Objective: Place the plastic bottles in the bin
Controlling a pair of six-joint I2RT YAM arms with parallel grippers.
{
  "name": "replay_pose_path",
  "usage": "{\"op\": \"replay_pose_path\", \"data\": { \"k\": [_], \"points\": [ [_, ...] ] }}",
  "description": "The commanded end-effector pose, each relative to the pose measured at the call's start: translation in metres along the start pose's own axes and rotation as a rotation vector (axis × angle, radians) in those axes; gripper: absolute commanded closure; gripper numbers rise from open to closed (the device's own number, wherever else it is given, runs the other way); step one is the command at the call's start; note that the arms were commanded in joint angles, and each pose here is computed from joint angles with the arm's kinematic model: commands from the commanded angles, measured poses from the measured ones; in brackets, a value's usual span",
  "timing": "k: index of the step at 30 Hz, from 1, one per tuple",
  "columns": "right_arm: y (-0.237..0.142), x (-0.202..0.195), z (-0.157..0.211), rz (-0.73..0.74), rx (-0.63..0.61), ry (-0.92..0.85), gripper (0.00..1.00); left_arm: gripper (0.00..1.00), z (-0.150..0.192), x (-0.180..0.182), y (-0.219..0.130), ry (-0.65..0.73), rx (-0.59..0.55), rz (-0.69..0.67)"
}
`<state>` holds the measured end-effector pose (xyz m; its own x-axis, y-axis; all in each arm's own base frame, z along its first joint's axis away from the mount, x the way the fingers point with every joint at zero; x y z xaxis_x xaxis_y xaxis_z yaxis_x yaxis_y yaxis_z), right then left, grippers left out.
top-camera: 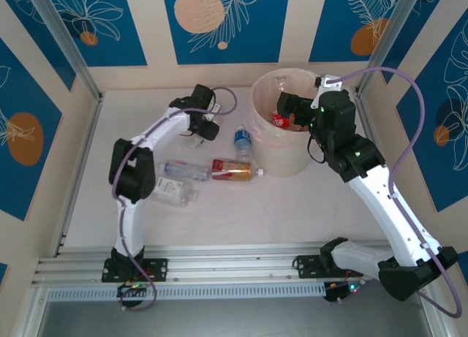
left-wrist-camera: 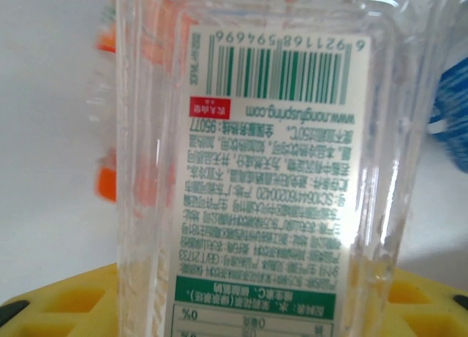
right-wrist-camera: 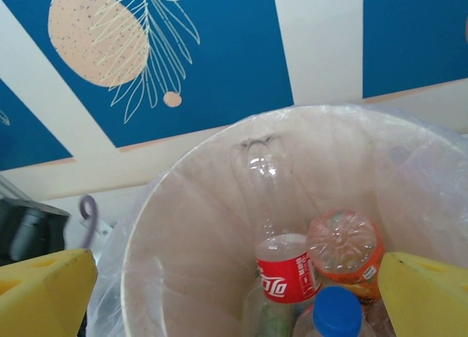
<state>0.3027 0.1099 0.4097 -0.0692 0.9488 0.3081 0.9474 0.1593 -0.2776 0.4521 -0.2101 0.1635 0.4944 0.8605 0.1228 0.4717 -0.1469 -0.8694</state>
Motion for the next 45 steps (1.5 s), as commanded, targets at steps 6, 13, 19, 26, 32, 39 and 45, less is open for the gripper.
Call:
{"op": "replay_pose_path", "data": {
  "k": [6, 13, 19, 26, 32, 39, 45],
  "points": [
    [-0.001, 0.030, 0.008, -0.200, 0.105, 0.071, 0.01, 0.66, -0.013, 0.010, -0.112, -0.079, -0.336, -0.055],
    [0.008, 0.061, 0.016, -0.379, 0.220, 0.114, 0.01, 0.65, -0.017, -0.011, -0.190, -0.071, -0.611, 0.136],
    [0.018, 0.090, 0.019, -0.540, 0.303, 0.141, 0.02, 0.63, -0.022, -0.037, -0.232, -0.005, -0.749, 0.296],
    [0.018, 0.125, 0.011, -0.692, 0.330, 0.106, 0.03, 0.63, -0.027, -0.063, -0.247, 0.069, -0.800, 0.388],
    [0.027, 0.142, 0.010, -0.716, 0.348, 0.087, 0.02, 0.63, -0.033, -0.085, -0.251, 0.129, -0.811, 0.439],
    [0.044, 0.146, 0.016, -0.678, 0.380, 0.091, 0.10, 0.63, -0.037, -0.101, -0.263, 0.182, -0.848, 0.463],
    [0.052, 0.146, 0.023, -0.664, 0.405, 0.102, 0.22, 0.63, -0.037, -0.108, -0.273, 0.204, -0.881, 0.474]
  ]
}}
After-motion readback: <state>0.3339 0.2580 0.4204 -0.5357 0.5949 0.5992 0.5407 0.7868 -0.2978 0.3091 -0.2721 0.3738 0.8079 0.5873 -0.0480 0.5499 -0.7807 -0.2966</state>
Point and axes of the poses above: each hand's point on the last joint's axis, 136 mm out from that joint toward the fingers, its own y axis out along the fingers, its own x axis along the line the jaws close on, z = x × y, the point moved 4 cm from there along -y, back along the fingers, and after that the axes turned 1 degree about y, right-handed, at the moved point
